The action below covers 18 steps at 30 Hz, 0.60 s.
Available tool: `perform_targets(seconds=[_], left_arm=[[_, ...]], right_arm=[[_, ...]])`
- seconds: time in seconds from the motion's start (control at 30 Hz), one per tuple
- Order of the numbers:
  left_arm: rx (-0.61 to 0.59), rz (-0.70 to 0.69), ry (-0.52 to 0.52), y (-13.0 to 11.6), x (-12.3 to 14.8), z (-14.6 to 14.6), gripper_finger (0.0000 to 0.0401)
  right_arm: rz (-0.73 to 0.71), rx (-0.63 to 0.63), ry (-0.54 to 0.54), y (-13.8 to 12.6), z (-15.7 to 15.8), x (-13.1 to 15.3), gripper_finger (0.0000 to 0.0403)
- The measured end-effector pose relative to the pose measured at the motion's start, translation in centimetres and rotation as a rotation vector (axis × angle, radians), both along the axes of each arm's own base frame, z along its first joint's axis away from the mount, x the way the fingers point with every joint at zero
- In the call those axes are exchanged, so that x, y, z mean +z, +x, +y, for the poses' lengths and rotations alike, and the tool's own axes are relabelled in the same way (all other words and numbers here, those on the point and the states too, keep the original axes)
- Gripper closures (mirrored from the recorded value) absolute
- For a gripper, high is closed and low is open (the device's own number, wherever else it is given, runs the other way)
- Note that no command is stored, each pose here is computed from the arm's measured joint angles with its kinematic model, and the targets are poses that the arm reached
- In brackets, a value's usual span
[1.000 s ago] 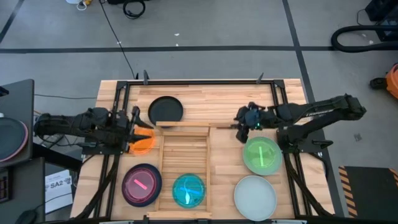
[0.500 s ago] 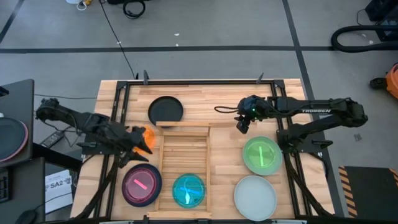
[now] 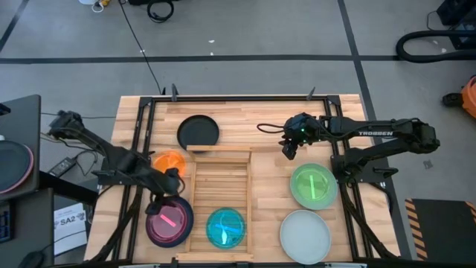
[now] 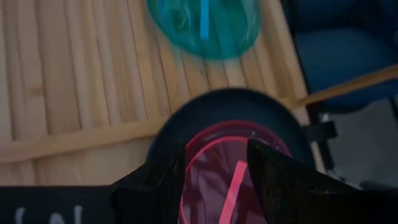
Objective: Place and stack plates onto a shelf
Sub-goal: Stack the small pink transparent plate on top of the small blue transparent plate on the shelf
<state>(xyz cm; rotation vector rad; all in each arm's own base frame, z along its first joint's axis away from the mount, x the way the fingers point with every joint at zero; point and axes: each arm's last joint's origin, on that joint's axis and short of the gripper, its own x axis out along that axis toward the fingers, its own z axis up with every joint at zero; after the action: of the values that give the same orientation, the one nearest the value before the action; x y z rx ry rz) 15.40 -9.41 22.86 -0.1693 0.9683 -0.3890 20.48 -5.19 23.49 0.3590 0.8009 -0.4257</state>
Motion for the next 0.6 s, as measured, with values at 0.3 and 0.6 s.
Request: perform_targets(seconds=[0.3, 0.6], left_arm=[[-0.057, 0.123, 0.081, 0.7, -2.4, -1.8, 0.0225], [-0.041, 0.183, 0.163, 1.5, -4.2, -2.3, 0.0225]], right_arm=[[-0.001, 0.001, -0.001, 0.0, 0.0, 0.0, 0.0249], [0.0, 0.001, -0.001, 0.0, 0.0, 0.0, 0.0249]])
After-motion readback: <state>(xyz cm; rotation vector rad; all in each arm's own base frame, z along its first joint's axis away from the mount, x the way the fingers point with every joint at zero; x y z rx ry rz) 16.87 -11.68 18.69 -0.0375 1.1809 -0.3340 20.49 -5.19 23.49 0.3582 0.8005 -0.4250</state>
